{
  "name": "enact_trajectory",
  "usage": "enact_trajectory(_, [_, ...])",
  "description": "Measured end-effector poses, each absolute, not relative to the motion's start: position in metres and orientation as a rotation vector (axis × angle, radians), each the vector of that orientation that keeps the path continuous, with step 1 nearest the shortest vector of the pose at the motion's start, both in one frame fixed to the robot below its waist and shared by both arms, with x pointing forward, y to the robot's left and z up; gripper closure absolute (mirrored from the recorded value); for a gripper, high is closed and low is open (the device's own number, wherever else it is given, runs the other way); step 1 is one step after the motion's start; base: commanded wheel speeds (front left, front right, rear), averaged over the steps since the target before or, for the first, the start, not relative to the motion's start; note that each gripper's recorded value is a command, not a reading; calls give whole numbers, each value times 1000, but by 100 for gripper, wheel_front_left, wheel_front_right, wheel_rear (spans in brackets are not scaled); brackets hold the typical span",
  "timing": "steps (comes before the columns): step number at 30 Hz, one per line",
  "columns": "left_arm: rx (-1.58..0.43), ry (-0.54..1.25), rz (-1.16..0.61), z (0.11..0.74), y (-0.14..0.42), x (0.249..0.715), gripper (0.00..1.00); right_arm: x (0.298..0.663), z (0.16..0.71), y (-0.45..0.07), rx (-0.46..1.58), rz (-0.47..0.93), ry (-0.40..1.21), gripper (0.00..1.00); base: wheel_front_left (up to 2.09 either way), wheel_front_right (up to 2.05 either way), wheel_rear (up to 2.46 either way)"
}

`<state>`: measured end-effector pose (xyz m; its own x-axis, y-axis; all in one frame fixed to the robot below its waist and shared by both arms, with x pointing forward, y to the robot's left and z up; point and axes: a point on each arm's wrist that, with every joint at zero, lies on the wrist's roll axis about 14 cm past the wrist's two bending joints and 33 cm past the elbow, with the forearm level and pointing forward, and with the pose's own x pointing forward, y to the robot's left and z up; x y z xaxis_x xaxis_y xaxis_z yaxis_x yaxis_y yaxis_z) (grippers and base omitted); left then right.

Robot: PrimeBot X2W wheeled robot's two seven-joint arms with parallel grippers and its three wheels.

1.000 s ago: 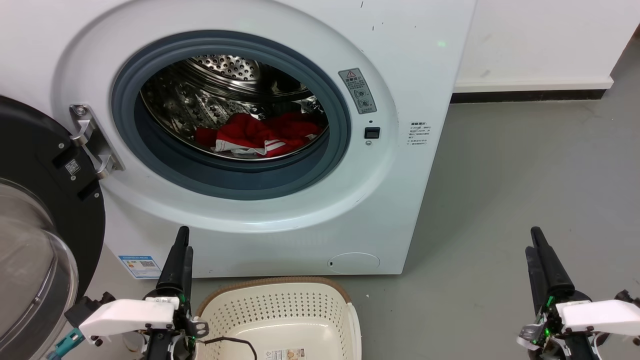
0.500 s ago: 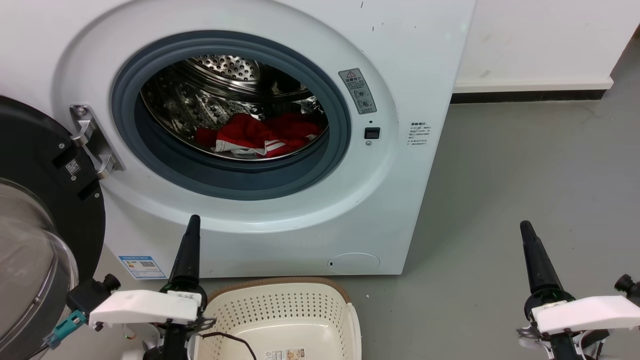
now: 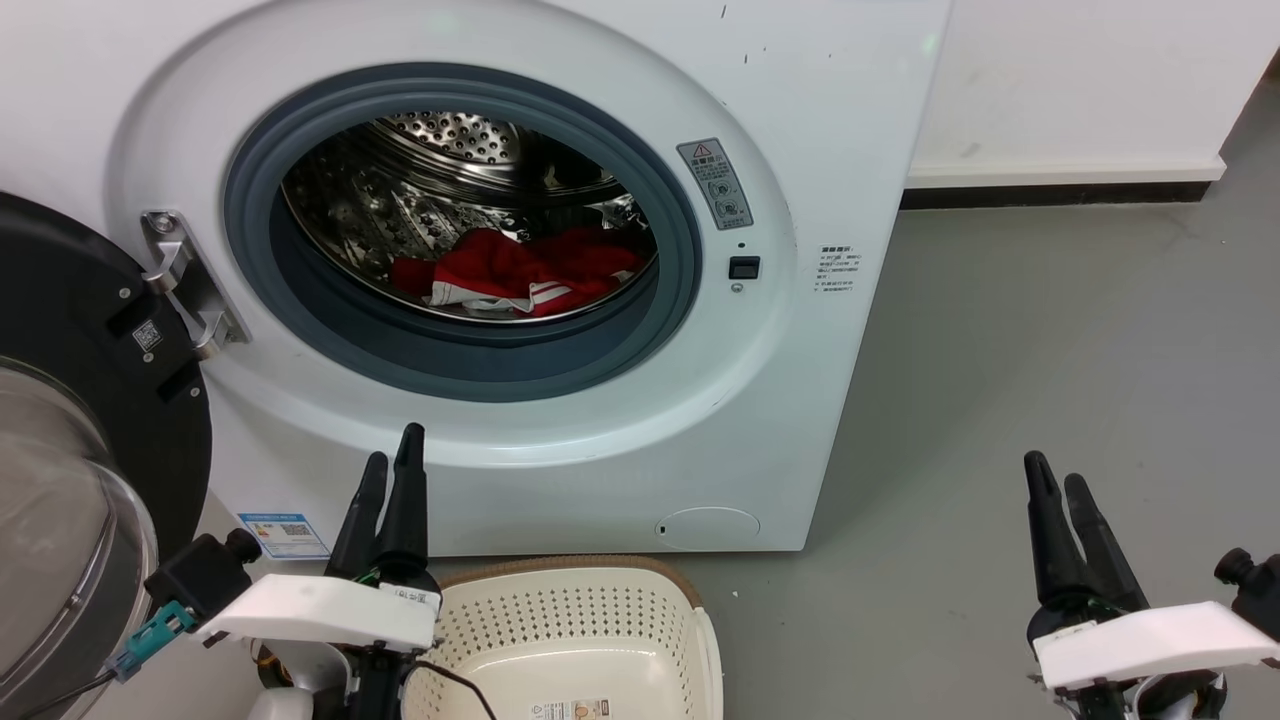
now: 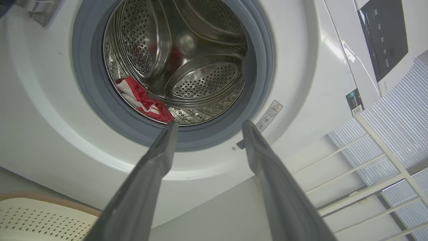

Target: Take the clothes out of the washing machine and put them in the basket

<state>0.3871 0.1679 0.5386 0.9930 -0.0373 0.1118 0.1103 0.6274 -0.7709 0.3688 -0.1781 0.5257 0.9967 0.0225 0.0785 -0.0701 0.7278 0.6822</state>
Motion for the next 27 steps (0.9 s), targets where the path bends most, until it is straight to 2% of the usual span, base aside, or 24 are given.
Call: enact_trajectory(27, [-440, -128, -104, 544, 156, 385, 0, 360, 529, -169, 352, 97, -50, 0, 0, 0, 0])
